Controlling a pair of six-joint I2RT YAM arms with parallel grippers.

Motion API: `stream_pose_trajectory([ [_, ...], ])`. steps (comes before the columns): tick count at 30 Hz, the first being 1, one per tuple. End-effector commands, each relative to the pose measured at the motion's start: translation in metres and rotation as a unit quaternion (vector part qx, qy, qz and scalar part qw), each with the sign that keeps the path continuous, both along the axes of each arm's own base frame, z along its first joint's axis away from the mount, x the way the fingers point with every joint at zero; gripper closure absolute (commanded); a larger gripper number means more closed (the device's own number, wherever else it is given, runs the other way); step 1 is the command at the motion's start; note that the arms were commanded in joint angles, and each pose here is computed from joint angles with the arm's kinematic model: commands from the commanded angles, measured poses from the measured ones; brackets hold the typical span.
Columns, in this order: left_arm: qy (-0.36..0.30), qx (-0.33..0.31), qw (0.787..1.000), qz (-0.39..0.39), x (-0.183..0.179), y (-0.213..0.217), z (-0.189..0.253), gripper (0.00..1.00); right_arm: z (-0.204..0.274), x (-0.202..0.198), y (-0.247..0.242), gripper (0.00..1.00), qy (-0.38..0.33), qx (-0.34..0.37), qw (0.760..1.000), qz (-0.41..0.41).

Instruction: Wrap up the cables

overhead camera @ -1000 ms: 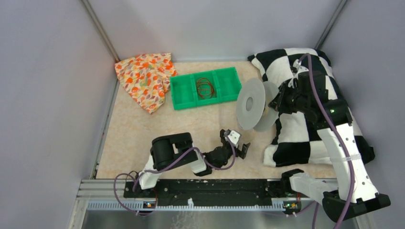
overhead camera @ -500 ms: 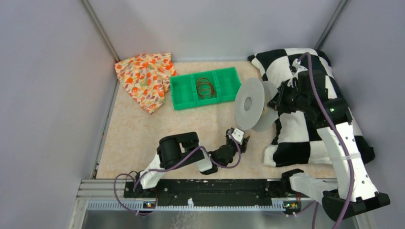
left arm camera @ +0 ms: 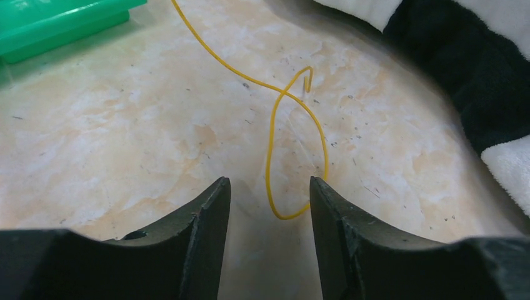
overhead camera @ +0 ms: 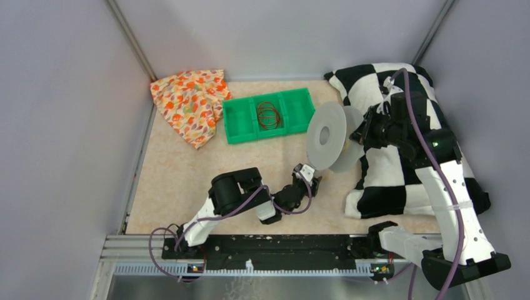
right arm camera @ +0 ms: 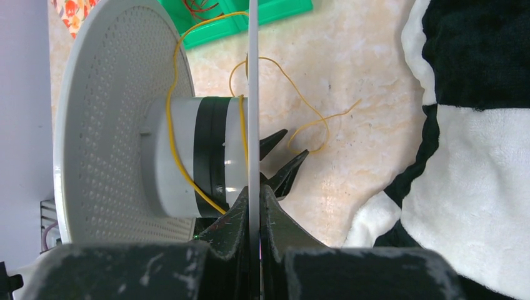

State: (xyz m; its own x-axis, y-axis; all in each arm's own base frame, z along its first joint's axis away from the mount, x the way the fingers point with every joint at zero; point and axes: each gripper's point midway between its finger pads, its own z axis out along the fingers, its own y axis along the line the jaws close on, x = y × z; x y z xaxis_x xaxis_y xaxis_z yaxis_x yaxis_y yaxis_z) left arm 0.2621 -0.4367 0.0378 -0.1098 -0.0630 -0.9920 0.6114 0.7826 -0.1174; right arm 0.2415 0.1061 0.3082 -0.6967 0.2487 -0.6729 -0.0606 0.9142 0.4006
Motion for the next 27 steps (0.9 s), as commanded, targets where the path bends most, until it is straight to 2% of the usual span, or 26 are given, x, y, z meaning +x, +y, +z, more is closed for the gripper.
stream_pose_trajectory([
  [1, 0.0, -0.027, 0.999, -0.026, -0.003, -0.013, 0.007, 0.47, 0.042, 0.006, 0.004, 1.0, -0.065, 0.033, 0.997, -0.002],
  [8, -0.003, -0.021, 0.999, -0.043, -0.001, -0.02, 0.006, 0.7, 0.04, 0.006, 0.003, 1.0, -0.063, 0.031, 0.997, -0.003],
  [9, -0.003, -0.023, 0.999, -0.043, -0.001, -0.019, 0.007, 0.76, 0.04, 0.006, 0.003, 1.0, -0.063, 0.031, 0.998, -0.004],
  [11, -0.006, -0.026, 0.998, -0.049, -0.002, -0.018, 0.01, 0.94, 0.038, 0.006, 0.002, 1.0, -0.06, 0.028, 0.998, -0.006],
  [12, -0.007, -0.029, 0.998, -0.057, -0.005, -0.017, 0.011, 1.0, 0.037, 0.006, 0.001, 1.0, -0.059, 0.026, 0.998, -0.007],
  [19, 0.003, -0.082, 0.993, -0.082, -0.036, 0.008, 0.055, 1.0, 0.028, 0.007, -0.001, 1.0, -0.053, 0.022, 0.998, -0.016],
  [24, 0.035, -0.026, 0.991, -0.127, -0.081, 0.015, 0.075, 1.0, 0.012, 0.016, -0.009, 1.0, -0.046, 0.001, 0.998, -0.035],
  [27, 0.106, 0.007, 0.981, -0.164, -0.107, 0.011, 0.085, 1.0, 0.001, 0.024, -0.011, 1.0, -0.041, -0.008, 0.998, -0.044],
])
